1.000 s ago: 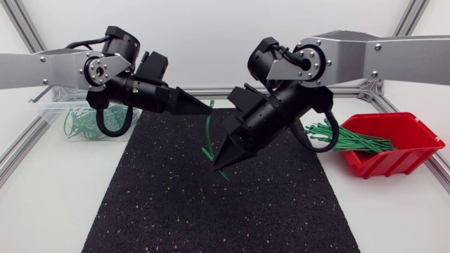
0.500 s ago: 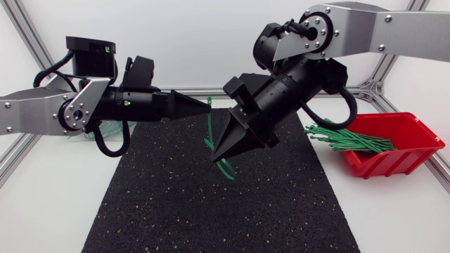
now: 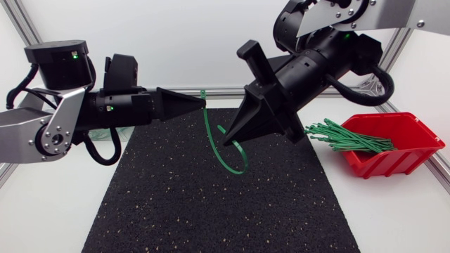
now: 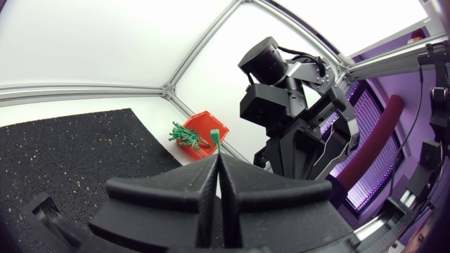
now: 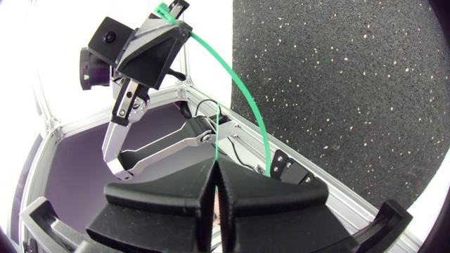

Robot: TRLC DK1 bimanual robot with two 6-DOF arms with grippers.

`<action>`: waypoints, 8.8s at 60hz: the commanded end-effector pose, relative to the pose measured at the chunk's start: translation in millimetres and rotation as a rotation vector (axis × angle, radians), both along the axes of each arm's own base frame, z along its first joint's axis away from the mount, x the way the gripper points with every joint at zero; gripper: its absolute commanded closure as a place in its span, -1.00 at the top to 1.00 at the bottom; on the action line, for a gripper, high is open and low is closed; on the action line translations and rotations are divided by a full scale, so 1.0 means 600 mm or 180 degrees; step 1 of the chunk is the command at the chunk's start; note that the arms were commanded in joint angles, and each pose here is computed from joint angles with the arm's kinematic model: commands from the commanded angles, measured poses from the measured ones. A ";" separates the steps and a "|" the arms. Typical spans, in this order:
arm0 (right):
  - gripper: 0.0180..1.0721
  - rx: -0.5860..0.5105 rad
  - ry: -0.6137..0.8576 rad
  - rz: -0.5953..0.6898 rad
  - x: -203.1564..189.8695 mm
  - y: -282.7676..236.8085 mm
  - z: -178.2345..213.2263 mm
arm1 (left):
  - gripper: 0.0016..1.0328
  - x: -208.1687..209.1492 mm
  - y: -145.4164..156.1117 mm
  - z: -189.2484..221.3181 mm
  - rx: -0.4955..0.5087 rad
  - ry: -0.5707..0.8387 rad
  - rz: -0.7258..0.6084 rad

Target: Take a green cable tie from the red box, thread the tail through the head to close it, then place it in the transparent bin on the left.

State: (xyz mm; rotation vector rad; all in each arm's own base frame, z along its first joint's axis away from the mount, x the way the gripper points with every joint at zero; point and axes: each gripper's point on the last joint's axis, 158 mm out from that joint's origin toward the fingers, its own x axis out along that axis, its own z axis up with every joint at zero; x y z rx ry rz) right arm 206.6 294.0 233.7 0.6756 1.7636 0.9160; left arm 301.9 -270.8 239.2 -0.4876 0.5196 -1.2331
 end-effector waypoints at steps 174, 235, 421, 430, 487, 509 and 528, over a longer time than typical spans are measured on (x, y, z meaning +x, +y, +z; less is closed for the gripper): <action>-0.89 0.0242 0.0181 -0.0607 -0.054 0.038 0.207 | -0.94 -0.156 -0.031 0.161 -0.0864 -0.0478 -0.0060; -0.89 0.0274 0.0138 -0.0597 -0.054 0.040 0.210 | -0.94 -0.129 -0.021 0.158 -0.0831 -0.0512 0.0069; -0.88 0.0304 0.0099 -0.0802 -0.020 0.055 0.192 | -0.94 -0.101 0.002 0.158 -0.0809 -0.0578 0.0269; -0.88 0.0394 0.0119 -0.0874 -0.014 0.062 0.199 | -0.94 -0.092 0.002 0.152 -0.0808 -0.0623 0.0349; -0.88 0.0492 0.0153 -0.0835 -0.021 0.078 0.199 | -0.94 -0.120 0.003 0.168 -0.0935 -0.0730 0.0337; -0.88 0.0559 0.0088 -0.0830 -0.029 0.072 0.211 | -0.94 -0.107 0.000 0.158 -0.0888 -0.0700 0.0367; -0.88 0.0528 0.0138 -0.0845 -0.026 0.074 0.199 | -0.94 -0.107 0.005 0.172 -0.0923 -0.0756 0.0386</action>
